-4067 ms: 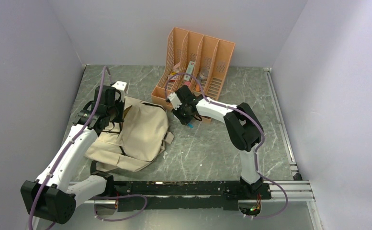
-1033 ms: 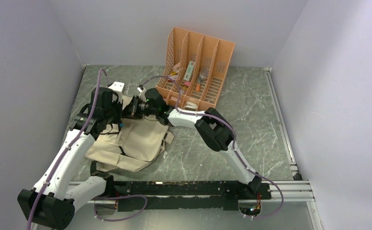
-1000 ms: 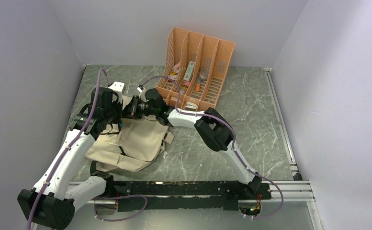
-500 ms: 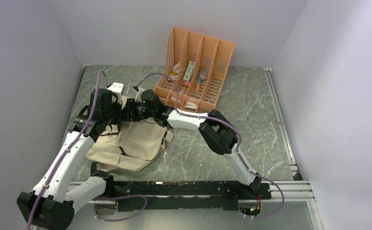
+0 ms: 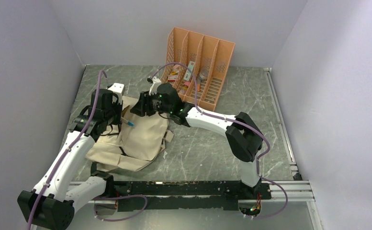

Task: Pack the student bag
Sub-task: Place the stationery in the student bag, then adjust the student bag at the center of the board.

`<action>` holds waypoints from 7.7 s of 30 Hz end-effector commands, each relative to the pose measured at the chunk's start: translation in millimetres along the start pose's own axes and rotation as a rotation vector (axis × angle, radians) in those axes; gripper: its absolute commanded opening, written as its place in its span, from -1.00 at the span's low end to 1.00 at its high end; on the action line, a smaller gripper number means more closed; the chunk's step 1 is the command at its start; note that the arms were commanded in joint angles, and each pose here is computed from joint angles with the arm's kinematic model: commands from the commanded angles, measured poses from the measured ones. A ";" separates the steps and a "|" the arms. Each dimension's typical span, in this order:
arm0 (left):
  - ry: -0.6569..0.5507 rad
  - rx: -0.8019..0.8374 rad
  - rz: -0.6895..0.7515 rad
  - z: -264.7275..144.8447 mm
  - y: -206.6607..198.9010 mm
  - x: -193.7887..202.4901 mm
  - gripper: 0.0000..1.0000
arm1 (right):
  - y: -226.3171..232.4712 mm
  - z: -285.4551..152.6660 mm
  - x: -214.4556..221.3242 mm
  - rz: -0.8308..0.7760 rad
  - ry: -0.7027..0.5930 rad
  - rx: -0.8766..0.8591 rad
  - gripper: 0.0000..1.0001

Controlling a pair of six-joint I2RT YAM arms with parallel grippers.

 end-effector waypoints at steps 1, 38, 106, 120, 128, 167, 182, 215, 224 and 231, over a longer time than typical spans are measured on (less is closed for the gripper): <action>-0.070 0.043 -0.009 0.5 -5.7 -12.0 -0.90 | -27.2 -0.8 22.2 -0.025 0.117 0.074 -0.08; -0.065 0.054 -0.007 1.0 -6.6 -14.2 -0.90 | -56.9 26.3 39.5 -0.367 0.258 0.024 -0.16; -0.061 0.064 -0.012 1.2 -8.0 -11.9 -0.90 | 5.3 99.7 53.4 0.309 0.271 -0.227 -0.95; -0.056 0.057 -0.019 2.8 -8.0 -10.7 -0.90 | 3.2 52.7 87.4 0.157 0.351 -0.175 -0.51; -0.049 0.049 -0.024 2.6 -7.6 -7.8 -0.90 | 9.2 40.6 60.1 0.070 0.266 -0.137 -0.11; 0.049 -0.249 -0.113 9.6 14.9 3.8 -0.90 | -75.4 -112.8 39.7 -0.035 0.003 0.661 0.58; 0.005 -0.224 -0.131 2.3 15.2 -9.8 -0.90 | -88.8 -84.2 68.3 0.283 0.085 0.330 0.61; -0.155 -0.350 -0.219 -61.7 52.1 -82.7 -0.90 | 112.5 -97.1 -123.1 -0.089 -0.095 -0.327 -1.00; -0.102 -0.247 -0.201 -38.8 37.7 -64.9 -0.90 | 78.7 -157.3 -114.0 -0.048 -0.122 -0.210 -1.00; -0.057 0.082 -0.160 7.2 -2.8 -35.8 -0.90 | 54.0 -199.1 -74.5 0.000 -0.060 -0.085 -1.00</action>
Point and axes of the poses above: each gripper's point midway between its finger pads, its own z axis out along the fingers, its own y axis along the line the jaws close on, x = y × z, the point moved 8 cm from there along -z, back along the fingers, and after that the axes turned 8 degrees about z, right-handed, at the moved point
